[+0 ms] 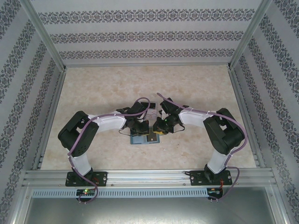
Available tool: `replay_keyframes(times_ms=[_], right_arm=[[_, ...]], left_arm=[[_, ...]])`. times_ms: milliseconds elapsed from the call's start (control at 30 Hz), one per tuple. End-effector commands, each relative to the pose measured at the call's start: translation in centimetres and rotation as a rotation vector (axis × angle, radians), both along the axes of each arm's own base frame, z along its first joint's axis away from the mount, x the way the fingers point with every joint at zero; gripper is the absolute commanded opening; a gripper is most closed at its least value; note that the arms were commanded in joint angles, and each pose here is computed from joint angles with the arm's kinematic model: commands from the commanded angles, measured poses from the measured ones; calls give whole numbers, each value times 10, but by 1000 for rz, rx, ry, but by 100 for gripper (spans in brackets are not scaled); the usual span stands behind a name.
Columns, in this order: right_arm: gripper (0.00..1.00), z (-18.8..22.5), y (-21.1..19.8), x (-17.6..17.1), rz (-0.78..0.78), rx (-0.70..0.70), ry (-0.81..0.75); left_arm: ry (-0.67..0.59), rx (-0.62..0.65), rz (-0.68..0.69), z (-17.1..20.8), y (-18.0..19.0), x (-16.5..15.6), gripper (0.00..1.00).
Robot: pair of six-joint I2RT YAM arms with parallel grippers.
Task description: Take the credit cards out of the card holder
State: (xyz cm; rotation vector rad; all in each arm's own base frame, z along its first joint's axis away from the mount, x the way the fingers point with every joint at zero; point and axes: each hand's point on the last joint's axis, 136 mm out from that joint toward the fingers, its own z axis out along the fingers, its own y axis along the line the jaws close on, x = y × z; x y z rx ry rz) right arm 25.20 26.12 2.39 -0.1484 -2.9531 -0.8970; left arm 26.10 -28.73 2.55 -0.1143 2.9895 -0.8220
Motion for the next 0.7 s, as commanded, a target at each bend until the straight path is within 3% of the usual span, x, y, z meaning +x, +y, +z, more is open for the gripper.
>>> replay_keyframes(times_ms=[0,667], right_arm=[[22,-8,-8,-4,7,-69,9],[22,-3,-13,-4,9,-94,-6]], left_arm=[[8,65,-1,-2,14,0,5],[-20,123,-11,11,25,2,10]])
